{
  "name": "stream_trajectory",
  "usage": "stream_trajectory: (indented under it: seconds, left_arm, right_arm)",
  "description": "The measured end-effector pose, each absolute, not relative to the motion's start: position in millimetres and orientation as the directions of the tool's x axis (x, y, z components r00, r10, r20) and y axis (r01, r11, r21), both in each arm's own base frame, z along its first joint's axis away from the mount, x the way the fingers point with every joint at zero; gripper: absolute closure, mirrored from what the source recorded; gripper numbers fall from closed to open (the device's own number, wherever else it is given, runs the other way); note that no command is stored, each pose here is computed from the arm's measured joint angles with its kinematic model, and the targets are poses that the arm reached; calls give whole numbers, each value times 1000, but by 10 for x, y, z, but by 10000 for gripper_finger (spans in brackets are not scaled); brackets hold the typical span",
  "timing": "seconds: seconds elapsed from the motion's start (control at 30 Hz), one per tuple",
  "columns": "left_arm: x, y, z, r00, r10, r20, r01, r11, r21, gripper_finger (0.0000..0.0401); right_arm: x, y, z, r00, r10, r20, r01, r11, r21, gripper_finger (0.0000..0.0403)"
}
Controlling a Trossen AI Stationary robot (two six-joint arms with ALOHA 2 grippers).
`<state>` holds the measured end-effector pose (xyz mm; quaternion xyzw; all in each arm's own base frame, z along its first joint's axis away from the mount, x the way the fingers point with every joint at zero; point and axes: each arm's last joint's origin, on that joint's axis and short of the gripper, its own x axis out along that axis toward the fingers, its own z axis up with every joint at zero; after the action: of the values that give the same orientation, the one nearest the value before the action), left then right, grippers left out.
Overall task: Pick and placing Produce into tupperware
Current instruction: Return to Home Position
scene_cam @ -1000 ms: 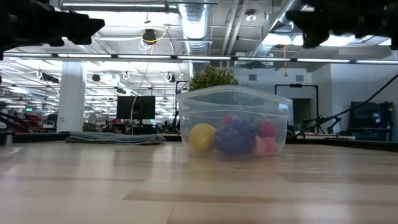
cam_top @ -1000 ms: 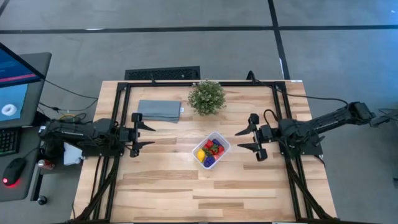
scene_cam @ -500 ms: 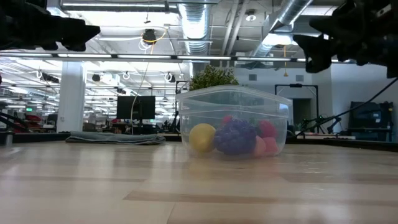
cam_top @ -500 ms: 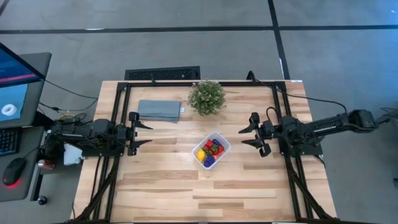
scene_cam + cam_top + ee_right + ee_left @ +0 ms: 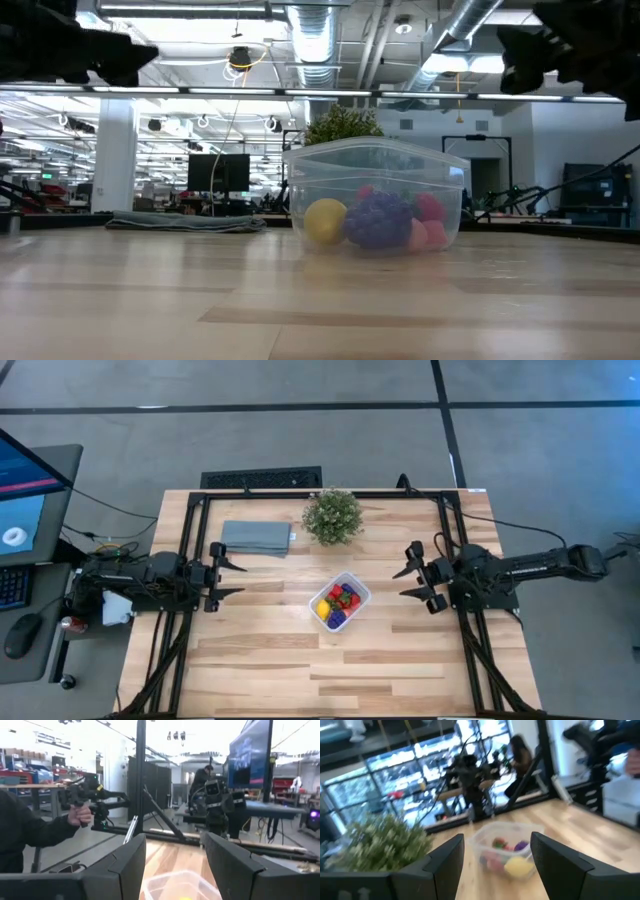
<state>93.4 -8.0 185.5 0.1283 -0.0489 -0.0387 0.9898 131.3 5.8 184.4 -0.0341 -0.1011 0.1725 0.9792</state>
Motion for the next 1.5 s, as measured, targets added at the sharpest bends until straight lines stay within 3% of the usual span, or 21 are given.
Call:
stream_trajectory:
  seconds: [0.13,0.6,0.97,1.17,1.5]
  left_arm:
    - [926,-93,1907,981,-135,140,92,956,279,180]
    - [928,-92,1899,983,-130,132,87,953,291,180]
    - [928,-84,1908,985,-103,140,59,955,291,180]
    - [935,-74,1845,995,-70,75,45,955,292,180]
    - [938,-76,1748,997,-74,-25,78,958,275,180]
  right_arm:
    - [1232,59,1880,917,342,205,-325,939,-114,174]
    - [944,56,1884,930,287,230,-267,957,-113,175]
    - [953,46,1811,960,226,165,-215,973,-82,174]
    - [969,58,1697,981,187,50,-185,982,-39,174]
    - [973,102,1679,977,211,31,-210,977,-41,174]
